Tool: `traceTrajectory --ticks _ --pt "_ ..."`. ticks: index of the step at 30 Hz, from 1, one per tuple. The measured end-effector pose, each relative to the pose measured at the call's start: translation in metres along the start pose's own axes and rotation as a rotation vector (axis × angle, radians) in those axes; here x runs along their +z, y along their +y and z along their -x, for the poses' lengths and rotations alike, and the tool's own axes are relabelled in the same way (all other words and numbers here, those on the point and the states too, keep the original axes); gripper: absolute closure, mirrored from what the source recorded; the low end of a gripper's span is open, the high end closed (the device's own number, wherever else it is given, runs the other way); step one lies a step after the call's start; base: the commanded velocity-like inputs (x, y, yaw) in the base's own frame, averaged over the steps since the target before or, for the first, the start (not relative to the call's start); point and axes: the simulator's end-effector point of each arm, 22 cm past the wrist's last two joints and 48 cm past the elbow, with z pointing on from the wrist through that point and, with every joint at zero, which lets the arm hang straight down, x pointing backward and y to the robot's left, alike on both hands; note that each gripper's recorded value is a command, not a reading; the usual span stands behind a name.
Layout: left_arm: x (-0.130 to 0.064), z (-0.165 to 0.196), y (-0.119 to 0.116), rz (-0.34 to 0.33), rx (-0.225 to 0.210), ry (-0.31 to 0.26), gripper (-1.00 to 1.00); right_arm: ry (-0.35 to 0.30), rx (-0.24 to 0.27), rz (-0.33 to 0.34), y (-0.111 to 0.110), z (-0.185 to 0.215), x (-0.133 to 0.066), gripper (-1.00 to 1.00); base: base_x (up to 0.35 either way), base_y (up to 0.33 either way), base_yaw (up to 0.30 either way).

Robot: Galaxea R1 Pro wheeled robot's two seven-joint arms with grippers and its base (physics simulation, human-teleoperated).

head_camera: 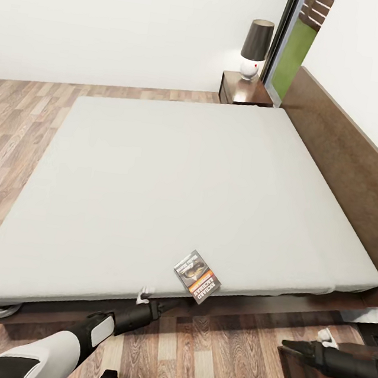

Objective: In the bedroom, move the book from the bed onto either nightstand, and place the two sandals side by side next to the bed.

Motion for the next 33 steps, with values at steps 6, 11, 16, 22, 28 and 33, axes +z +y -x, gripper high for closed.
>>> traceTrajectory --ticks 6,11,16,22,28,33 --pt "0.001 0.0 -0.001 -0.001 0.0 0.0 -1.0 -0.208 -0.127 0.106 0.069 0.083 -0.047 -1.0 0.0 0.0 0.0" --pt "0.001 -0.001 0.0 0.001 0.0 0.001 -1.0 -0.279 -0.318 0.169 0.138 0.109 -0.066 -1.0 0.0 0.0 0.0" --pt "0.001 -0.001 0.0 0.003 0.0 0.002 -1.0 -0.288 -0.364 0.181 0.153 0.111 -0.068 -1.0 0.0 0.0 0.0" --pt "0.001 -0.001 0.001 0.005 0.001 0.003 -1.0 -0.312 -0.407 0.179 0.158 0.115 -0.069 -1.0 0.0 0.0 0.0" --pt "0.001 -0.001 0.001 0.007 0.0 0.003 -1.0 -0.313 -0.411 0.173 0.157 0.115 -0.069 -1.0 0.0 0.0 0.0" --pt "0.002 -0.001 0.0 0.006 0.0 0.003 -1.0 -0.313 -0.411 0.173 0.157 0.115 -0.069 -1.0 0.0 0.0 0.0"
